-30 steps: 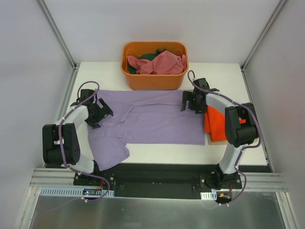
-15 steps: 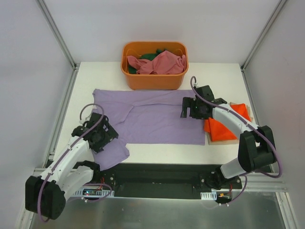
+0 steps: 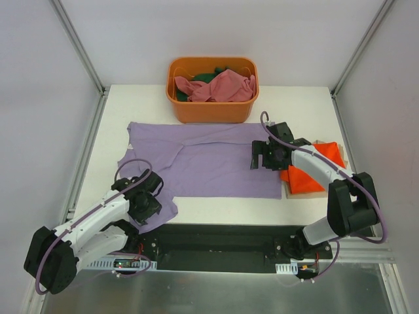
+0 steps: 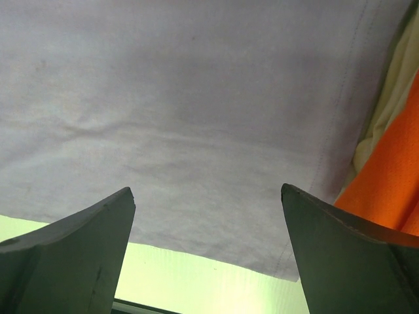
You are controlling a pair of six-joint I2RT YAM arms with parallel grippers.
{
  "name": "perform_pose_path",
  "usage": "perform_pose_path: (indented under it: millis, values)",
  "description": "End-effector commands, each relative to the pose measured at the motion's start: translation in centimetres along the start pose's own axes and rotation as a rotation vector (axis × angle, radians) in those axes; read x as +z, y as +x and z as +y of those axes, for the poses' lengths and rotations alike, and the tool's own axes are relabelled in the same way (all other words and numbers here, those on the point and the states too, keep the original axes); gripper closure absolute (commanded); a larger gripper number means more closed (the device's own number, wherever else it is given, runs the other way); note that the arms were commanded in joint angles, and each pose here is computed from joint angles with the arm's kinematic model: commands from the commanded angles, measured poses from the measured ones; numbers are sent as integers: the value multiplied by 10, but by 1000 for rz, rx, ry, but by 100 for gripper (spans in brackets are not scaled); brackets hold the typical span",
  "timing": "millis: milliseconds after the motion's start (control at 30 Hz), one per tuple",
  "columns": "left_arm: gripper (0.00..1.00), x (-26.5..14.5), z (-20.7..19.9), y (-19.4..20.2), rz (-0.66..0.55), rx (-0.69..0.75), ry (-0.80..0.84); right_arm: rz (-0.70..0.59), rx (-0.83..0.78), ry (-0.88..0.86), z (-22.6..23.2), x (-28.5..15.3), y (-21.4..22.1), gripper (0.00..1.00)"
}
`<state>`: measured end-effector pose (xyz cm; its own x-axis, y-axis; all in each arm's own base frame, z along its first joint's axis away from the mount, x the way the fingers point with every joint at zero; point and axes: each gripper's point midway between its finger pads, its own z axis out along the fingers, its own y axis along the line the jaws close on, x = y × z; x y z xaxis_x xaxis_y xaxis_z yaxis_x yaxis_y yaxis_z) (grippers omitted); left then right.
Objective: Fold and stack the t-shirts
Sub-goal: Fold the flattened tshirt in 1/3 of the way, then grap the side of the flattened tshirt closest away from the robot with both arms
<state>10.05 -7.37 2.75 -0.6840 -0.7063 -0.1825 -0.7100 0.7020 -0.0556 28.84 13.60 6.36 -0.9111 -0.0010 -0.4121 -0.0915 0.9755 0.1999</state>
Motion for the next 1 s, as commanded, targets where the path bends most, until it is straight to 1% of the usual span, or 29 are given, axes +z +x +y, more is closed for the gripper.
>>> perform_pose_path:
  millis: [0,67,133,200,367,467,500,633,733,933,967]
  values:
    - [50,11,27,4,-17,-65,-96,-29,-34,7,-1,-9,-4,4]
    - [51,16,23,5,-17,-82,-64,-23,-30,4,-1,-7,-3,4]
    - [54,21,14,9,1,-95,-16,-17,-27,5,-1,-4,-2,4]
    - [58,27,9,9,2,-103,8,-18,-21,4,-1,-3,-2,4]
    - [73,27,8,0,-49,-97,-13,-78,-11,3,-2,-8,-6,4]
    - [94,27,8,-3,-62,-89,-30,-95,-4,14,-5,-11,-5,4]
    - [100,27,8,-4,-63,-90,-32,-97,2,14,-6,-13,-4,4]
    - [100,25,5,-4,-59,-75,-29,-101,24,15,-8,-20,6,4]
    - [100,19,-1,-8,-73,-67,7,-94,45,18,-11,-28,17,4]
    - [100,0,-6,-36,-213,-38,63,-35,81,6,-13,-38,60,4]
    - [100,-2,-8,-39,-225,-35,70,-25,88,29,-15,-38,69,4]
